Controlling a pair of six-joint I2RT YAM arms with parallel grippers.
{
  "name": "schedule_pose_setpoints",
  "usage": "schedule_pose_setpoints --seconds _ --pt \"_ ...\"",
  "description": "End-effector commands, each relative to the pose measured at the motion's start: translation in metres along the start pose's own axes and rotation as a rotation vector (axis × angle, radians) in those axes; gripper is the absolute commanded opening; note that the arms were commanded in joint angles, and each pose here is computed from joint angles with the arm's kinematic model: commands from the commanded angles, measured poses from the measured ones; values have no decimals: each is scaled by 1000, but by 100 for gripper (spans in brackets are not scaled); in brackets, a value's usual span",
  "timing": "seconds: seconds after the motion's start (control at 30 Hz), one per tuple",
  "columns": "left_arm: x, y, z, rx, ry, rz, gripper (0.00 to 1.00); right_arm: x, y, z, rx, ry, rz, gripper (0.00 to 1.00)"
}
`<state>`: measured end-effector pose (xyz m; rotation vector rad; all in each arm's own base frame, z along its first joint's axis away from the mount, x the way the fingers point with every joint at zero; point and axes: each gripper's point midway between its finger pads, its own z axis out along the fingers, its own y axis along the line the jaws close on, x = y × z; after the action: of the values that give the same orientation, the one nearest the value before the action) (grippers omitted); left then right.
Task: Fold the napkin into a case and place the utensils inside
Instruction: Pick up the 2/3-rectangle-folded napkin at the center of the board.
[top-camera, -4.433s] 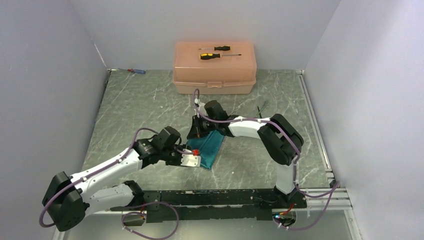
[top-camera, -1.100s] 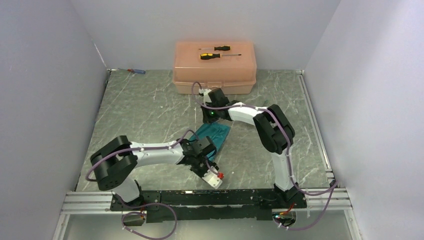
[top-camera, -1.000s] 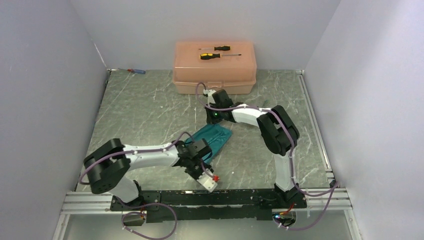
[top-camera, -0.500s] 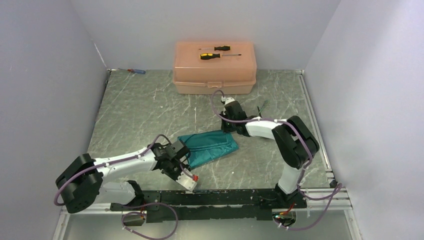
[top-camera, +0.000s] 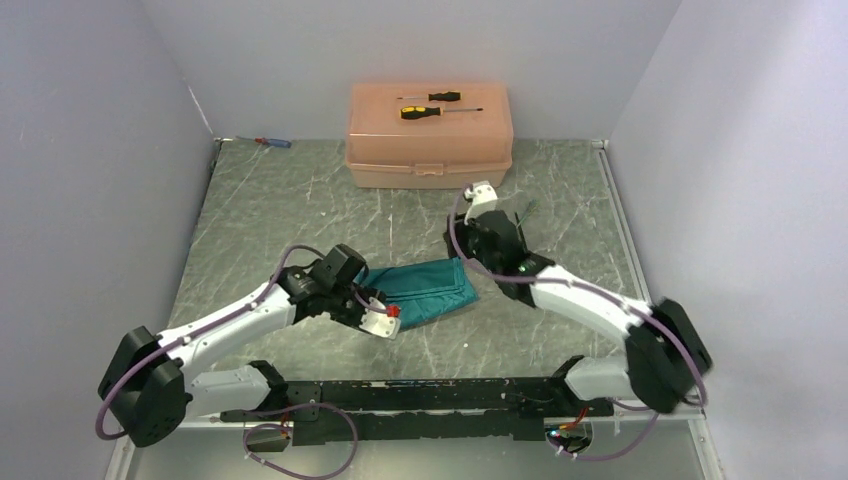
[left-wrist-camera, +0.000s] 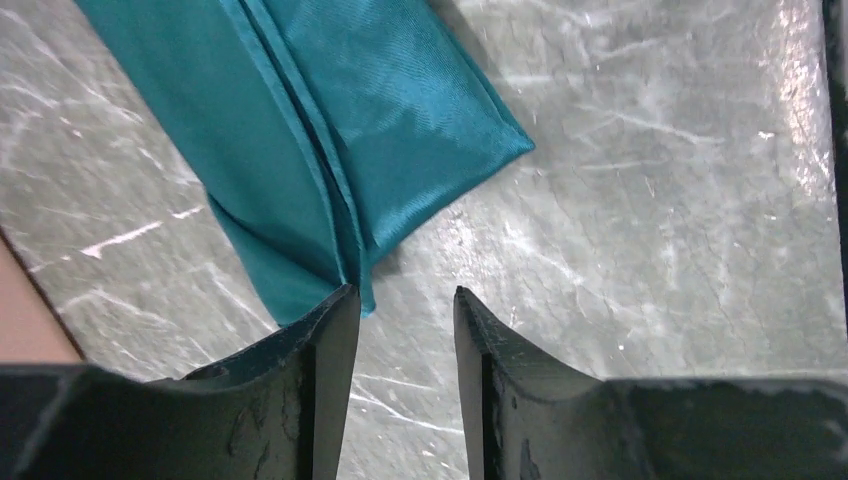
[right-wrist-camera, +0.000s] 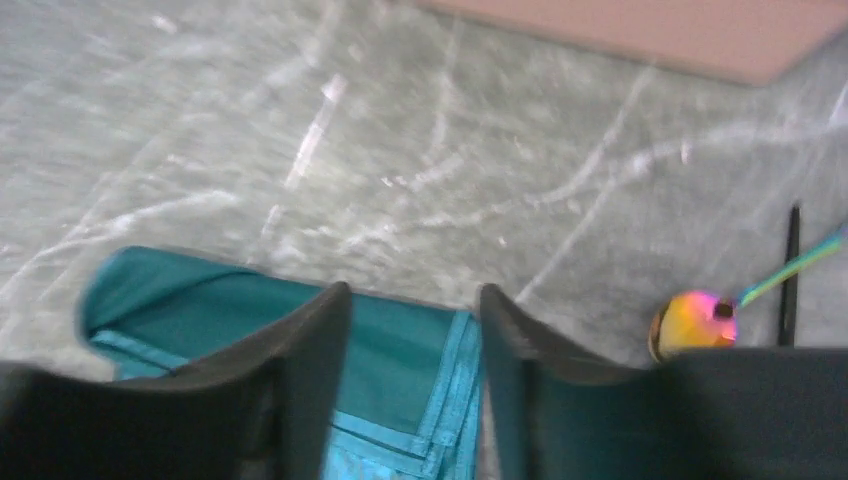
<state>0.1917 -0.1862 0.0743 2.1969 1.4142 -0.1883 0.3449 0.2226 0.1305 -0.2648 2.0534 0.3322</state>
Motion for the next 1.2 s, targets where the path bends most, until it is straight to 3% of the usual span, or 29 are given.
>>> schedule_pose_setpoints --seconds 0.0,0.07,0.13,0.23,0.33,0.43,0.57,0.83,1.17 --pt "-24 17 -4 -90 -127 53 46 -82 23 -52 -140 -376 25 95" --pt "-23 35 -9 -163 -112 15 47 -90 26 -57 -236 -402 90 100" --pt "-22 57 -20 -239 -121 -81 51 -95 39 -62 -345 -382 59 100" --pt "-10 78 -34 -280 -117 -292 57 -84 41 -60 -348 -295 -48 100" --pt "1 98 -48 -268 -140 -521 58 -69 35 -59 -314 -252 -155 100" --pt "5 98 -46 -142 -165 -727 58 -42 43 -68 -336 -248 -321 98" --pt "14 96 -40 -30 -90 -883 57 0 76 -89 -455 -272 -541 94" --pt "30 107 -13 61 -57 -1013 54 89 131 -95 -682 -156 -893 96" --pt "44 109 34 79 -82 -983 51 120 177 -72 -744 -177 -1124 92"
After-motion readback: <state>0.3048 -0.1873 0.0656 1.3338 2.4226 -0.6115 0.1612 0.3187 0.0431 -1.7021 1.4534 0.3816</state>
